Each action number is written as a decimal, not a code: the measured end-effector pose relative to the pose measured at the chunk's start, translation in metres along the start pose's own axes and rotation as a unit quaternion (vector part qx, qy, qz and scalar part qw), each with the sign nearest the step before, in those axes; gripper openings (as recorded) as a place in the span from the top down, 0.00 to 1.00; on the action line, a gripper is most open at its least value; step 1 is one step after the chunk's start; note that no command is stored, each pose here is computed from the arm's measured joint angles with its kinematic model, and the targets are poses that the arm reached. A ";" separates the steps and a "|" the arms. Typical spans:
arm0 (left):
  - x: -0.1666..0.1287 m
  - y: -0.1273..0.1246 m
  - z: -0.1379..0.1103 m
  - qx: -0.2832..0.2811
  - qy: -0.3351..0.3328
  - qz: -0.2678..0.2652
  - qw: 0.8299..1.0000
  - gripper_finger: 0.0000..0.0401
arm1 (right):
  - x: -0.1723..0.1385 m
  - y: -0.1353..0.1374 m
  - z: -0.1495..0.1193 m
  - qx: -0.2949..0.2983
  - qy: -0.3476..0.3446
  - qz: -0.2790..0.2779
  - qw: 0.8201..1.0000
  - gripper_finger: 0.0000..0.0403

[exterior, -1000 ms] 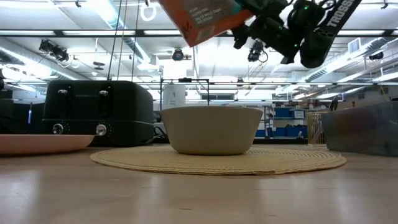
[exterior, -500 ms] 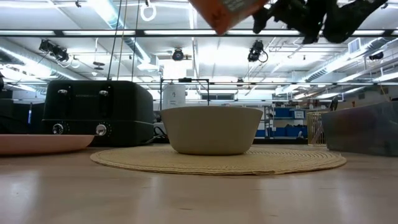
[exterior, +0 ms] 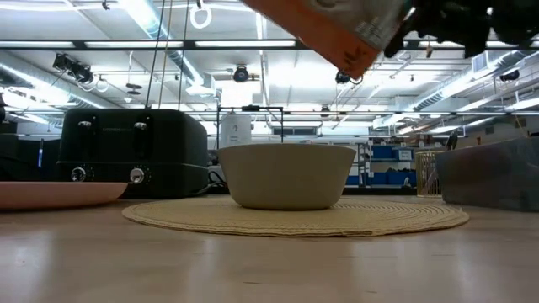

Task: Arrange a breakfast setting
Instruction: Pour the cereal from the cereal box into the gray bowl

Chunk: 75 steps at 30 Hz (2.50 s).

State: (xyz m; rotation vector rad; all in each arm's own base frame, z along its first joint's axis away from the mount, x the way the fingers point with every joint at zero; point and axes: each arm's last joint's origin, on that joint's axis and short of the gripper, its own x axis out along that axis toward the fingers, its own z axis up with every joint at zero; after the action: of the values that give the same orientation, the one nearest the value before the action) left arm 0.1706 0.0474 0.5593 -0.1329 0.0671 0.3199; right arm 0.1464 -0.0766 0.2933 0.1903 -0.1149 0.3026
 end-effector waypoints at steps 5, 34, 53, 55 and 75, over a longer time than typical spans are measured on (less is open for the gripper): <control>0.017 0.000 -0.005 0.001 0.019 0.002 1.000 0.49 | -0.015 0.016 -0.008 0.022 0.028 -0.026 0.999 0.24; 0.038 0.000 -0.008 0.004 0.026 0.009 1.000 0.49 | -0.078 0.095 -0.011 0.092 0.169 -0.115 0.975 0.25; 0.050 0.000 -0.013 0.006 0.038 0.009 0.999 0.49 | -0.070 0.093 0.003 0.095 0.222 -0.112 0.964 0.25; 0.050 0.000 -0.012 0.009 0.037 0.009 0.999 0.49 | -0.069 0.092 0.004 0.100 0.243 -0.122 0.957 0.25; 0.049 0.002 -0.043 0.007 0.194 0.009 0.981 0.49 | -0.030 0.075 0.025 0.072 0.339 -0.103 0.933 0.26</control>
State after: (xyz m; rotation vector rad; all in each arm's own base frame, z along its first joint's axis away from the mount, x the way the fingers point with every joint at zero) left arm 0.2147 0.0588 0.5125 -0.1795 0.4571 0.3085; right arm 0.0932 -0.0205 0.3263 0.2320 0.6115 0.1541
